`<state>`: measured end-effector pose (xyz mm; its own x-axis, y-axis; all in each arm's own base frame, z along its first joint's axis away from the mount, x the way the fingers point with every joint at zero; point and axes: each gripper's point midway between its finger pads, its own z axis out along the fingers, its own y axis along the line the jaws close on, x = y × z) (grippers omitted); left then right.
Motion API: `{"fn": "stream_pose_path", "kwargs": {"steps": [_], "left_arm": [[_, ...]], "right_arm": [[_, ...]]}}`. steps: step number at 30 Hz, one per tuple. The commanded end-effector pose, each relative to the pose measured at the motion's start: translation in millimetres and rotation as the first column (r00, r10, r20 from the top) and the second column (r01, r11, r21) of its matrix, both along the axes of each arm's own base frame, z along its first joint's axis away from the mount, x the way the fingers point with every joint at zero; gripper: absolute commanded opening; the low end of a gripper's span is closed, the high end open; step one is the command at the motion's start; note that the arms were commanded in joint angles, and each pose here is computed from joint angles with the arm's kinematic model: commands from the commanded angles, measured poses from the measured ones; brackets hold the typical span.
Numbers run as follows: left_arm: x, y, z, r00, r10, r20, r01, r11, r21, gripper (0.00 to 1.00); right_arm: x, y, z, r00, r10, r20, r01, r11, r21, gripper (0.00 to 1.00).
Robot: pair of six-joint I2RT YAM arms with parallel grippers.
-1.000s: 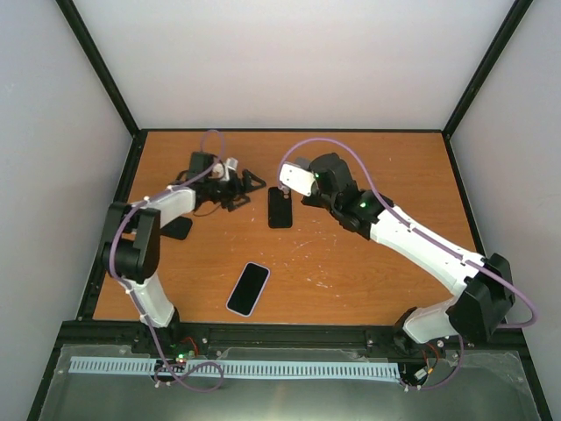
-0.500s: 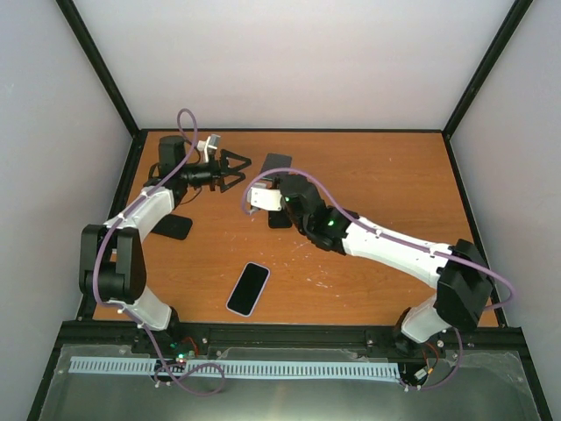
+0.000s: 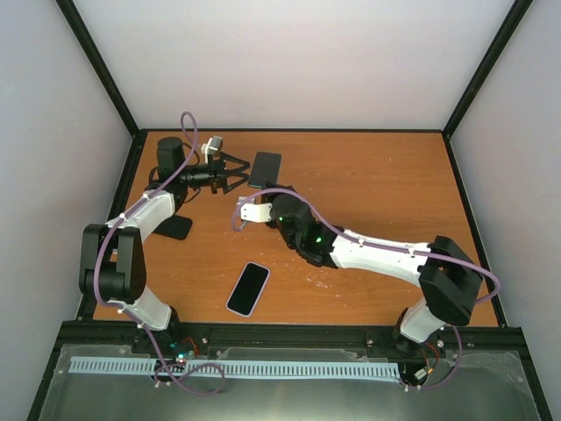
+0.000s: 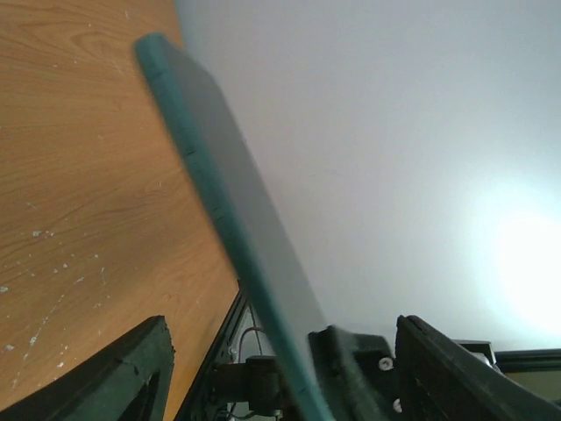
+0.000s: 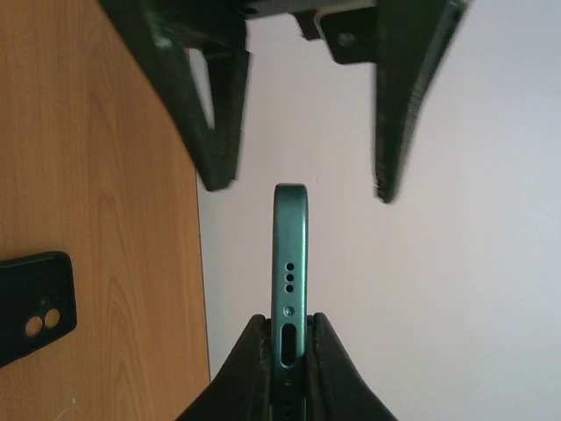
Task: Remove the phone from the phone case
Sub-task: Place the phone at the center of the board.
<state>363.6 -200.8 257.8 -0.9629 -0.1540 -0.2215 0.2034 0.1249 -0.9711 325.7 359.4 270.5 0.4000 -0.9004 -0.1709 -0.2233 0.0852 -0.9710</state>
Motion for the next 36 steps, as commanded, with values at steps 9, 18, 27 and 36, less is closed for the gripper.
{"fn": "stream_pose_path", "kwargs": {"steps": [9,18,27,36], "left_arm": [[-13,-11,19,0.997,-0.064,0.035,0.065,0.997,-0.036,0.39],[-16,-19,17,0.996,-0.086,0.033,0.087,0.996,-0.035,0.23],[-10,-19,20,0.996,-0.077,0.045,0.078,0.997,-0.028,0.01],[10,0,29,0.995,-0.013,0.098,0.014,1.0,-0.012,0.01]], "right_arm": [[-16,18,29,0.979,0.027,0.202,-0.043,0.996,0.076,0.03],[-25,24,22,0.963,0.05,0.265,-0.066,0.997,0.051,0.03],[-28,21,19,0.957,0.052,0.286,-0.066,0.997,0.036,0.19],[-31,15,1,0.979,0.062,0.193,-0.072,0.996,0.045,0.63]]}}
